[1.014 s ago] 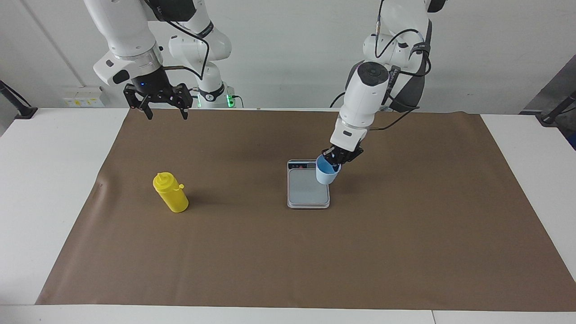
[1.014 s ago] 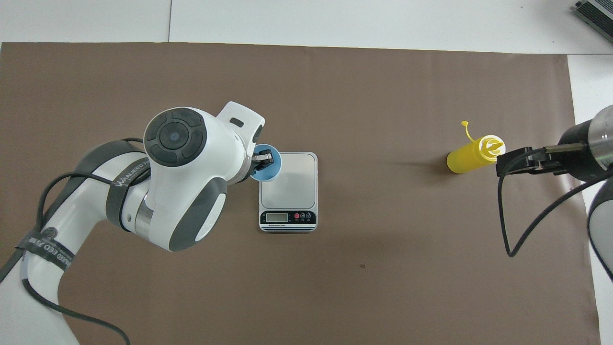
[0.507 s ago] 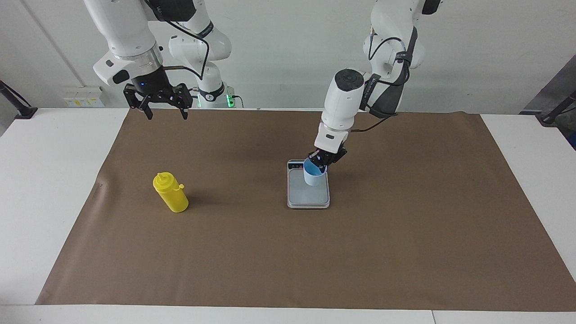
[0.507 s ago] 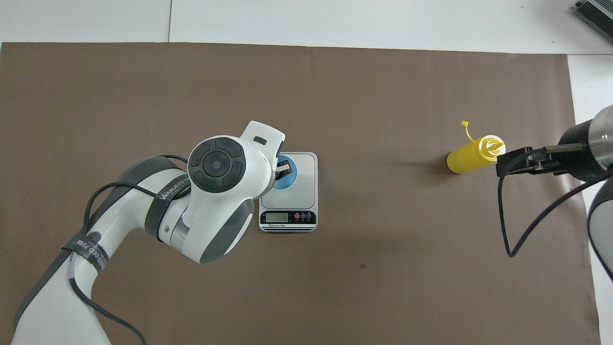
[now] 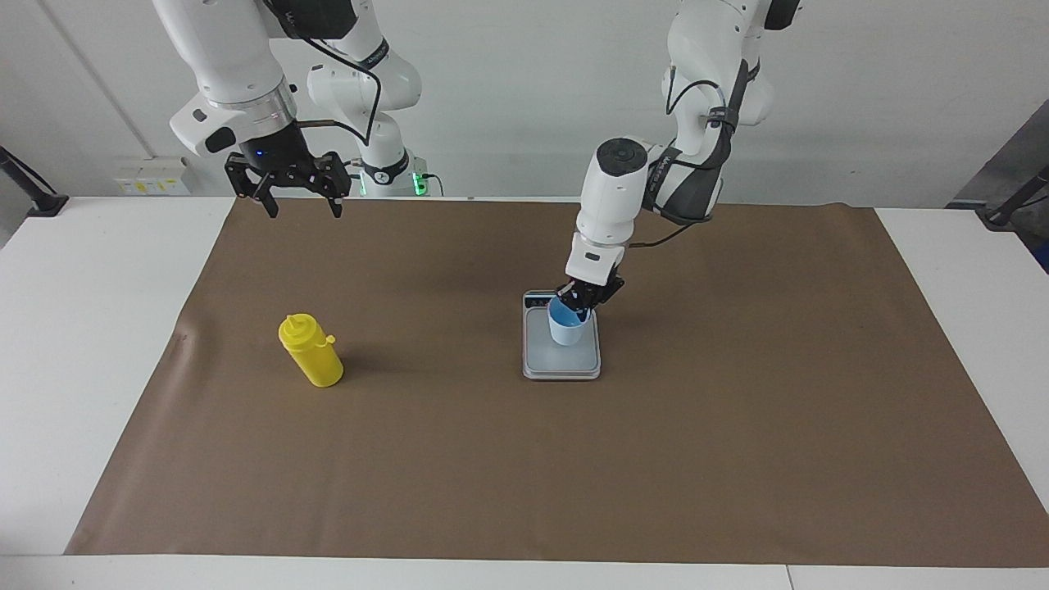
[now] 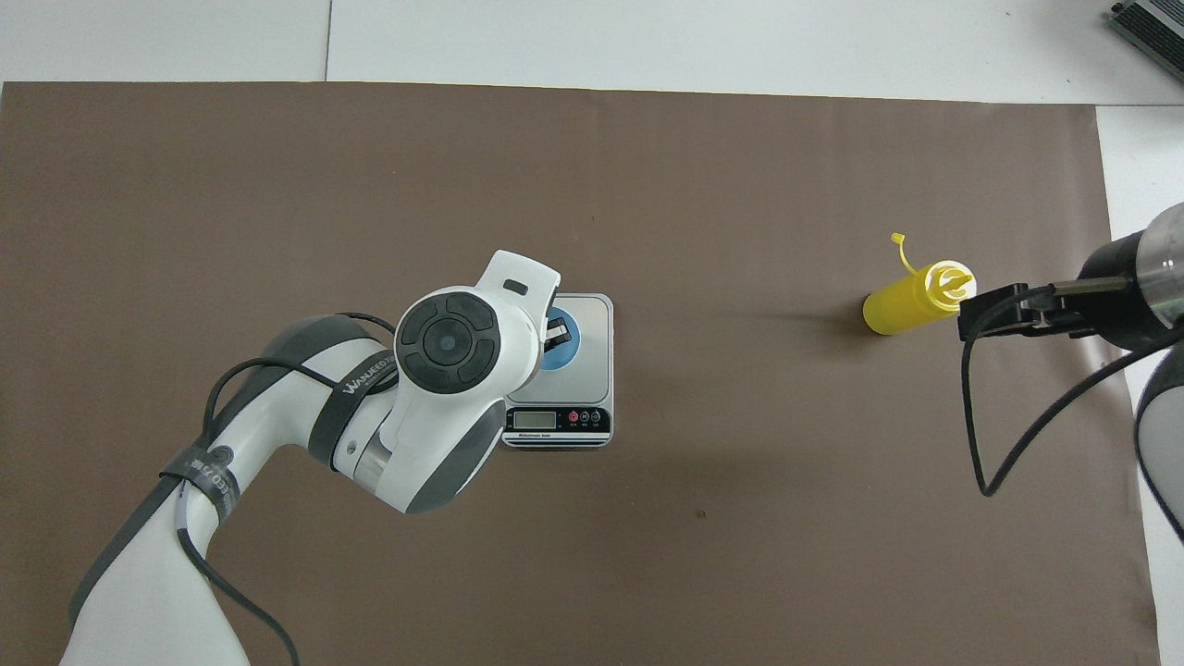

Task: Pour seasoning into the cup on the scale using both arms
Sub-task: 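Carry the blue cup with the left gripper onto the scale, then release the cup and withdraw the left gripper while the right gripper opens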

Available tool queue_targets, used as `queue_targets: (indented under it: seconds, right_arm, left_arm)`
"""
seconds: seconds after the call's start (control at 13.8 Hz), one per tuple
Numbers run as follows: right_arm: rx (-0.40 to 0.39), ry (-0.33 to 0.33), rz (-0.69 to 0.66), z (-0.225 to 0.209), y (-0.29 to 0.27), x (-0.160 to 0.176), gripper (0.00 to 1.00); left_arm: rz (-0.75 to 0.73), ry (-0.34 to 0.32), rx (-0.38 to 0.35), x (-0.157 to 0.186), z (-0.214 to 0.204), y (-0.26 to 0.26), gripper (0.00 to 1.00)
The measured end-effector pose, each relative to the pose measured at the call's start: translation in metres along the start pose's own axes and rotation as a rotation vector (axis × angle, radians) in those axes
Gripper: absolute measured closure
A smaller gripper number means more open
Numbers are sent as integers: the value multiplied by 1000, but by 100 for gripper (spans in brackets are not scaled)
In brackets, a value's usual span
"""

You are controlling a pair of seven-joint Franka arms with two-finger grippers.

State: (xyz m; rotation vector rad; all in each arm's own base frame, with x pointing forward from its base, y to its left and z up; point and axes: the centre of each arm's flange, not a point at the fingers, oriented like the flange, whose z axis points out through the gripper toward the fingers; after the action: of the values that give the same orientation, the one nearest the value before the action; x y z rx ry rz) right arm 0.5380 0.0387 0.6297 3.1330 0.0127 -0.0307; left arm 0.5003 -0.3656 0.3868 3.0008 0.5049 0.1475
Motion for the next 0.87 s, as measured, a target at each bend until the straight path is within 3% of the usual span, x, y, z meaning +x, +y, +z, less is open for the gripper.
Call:
queue_targets:
  seconds: [0.51,0.58,0.87]
  right_arm:
    - [0,0,0,0,0,0,0]
    - [0,0,0,0,0,0,0]
    - [0,0,12,0,7,0,0]
  left_arm:
    - [-33,13,-7,-3,10,6,92]
    - [-34,12,-8,-6,10,7,85]
    - [-29,23,-1,5,0,1,39]
